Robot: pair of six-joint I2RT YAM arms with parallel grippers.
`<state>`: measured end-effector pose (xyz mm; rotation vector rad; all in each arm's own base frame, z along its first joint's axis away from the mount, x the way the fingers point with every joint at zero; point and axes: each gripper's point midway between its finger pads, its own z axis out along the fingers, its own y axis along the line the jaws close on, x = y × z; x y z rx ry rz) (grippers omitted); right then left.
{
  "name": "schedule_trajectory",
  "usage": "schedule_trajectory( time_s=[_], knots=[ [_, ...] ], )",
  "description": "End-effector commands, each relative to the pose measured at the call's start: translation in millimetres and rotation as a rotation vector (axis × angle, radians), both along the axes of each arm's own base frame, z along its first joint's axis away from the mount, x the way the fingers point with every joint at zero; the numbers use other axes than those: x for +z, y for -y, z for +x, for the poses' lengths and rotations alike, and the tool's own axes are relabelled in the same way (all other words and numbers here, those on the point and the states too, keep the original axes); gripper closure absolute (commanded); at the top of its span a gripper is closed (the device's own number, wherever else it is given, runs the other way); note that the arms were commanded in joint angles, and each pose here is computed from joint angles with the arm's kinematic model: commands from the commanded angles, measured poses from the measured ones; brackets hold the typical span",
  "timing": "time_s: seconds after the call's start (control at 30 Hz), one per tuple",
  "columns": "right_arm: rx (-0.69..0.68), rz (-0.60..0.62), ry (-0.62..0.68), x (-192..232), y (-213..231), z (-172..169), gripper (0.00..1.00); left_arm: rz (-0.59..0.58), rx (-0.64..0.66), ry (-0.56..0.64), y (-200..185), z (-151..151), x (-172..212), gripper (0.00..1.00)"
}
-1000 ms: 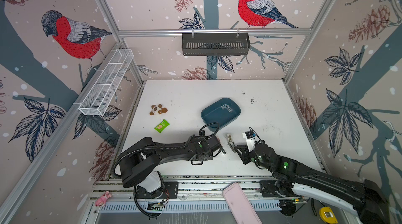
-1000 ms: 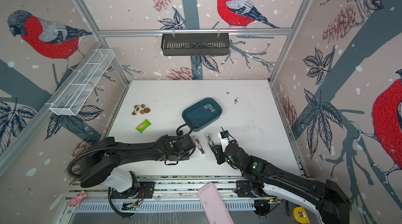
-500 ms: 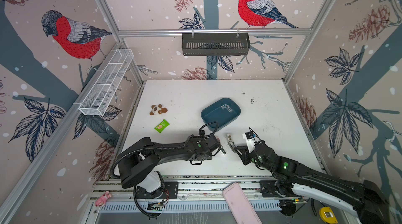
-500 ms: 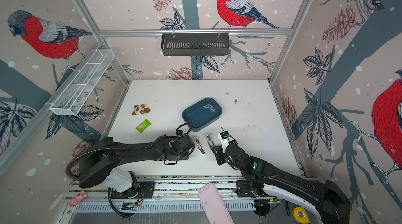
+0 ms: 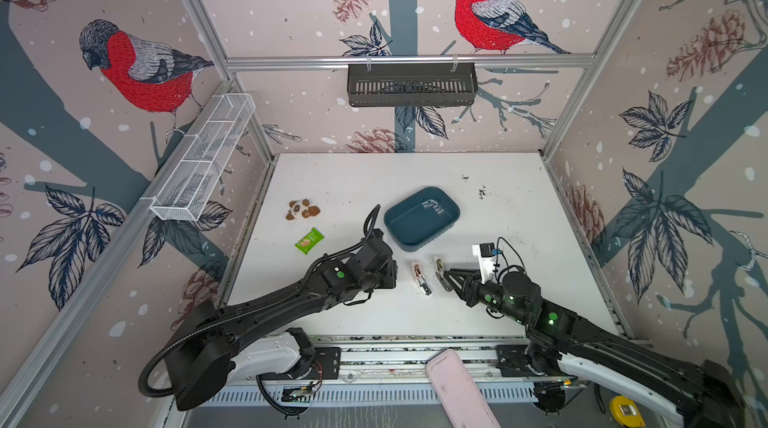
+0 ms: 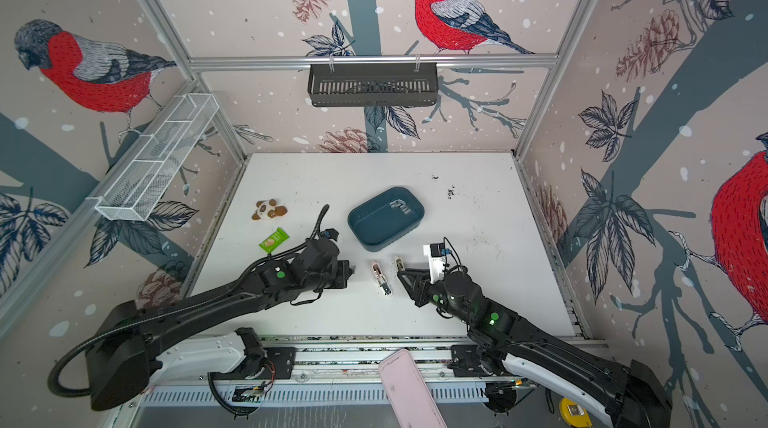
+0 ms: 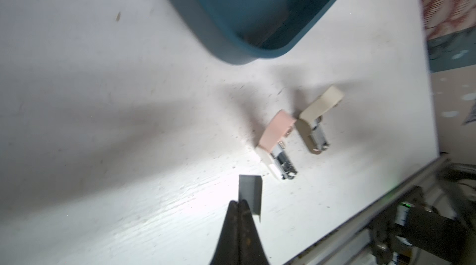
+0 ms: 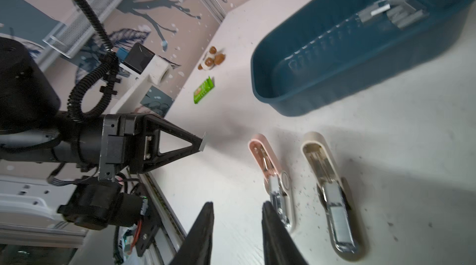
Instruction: Load the staples into the stapler
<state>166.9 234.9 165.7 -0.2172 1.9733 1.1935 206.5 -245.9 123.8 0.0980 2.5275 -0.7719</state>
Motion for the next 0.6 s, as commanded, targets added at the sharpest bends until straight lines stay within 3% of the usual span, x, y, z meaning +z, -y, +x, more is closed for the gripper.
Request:
schedule_trajectory(
  time_s=[0.0, 0.23, 0.57],
  knots=[
    [0.056, 0.209, 0.05, 54.5, -9.8, -2.7, 0.62, -0.182, -0.123, 0.107, 19.4, 4.9, 46.7, 1.0],
    [0.138, 0.411, 0.126, 112.9, -15.0, -5.4, 0.52, -0.48, -0.279, 0.295, 38.9, 2.1, 139.6, 1.0],
    [0.247, 0.493, 0.264, 176.5, -26.6, -12.7, 0.43, -0.765, -0.518, 0.421, 65.8, -22.3, 228.8, 1.0]
  ],
)
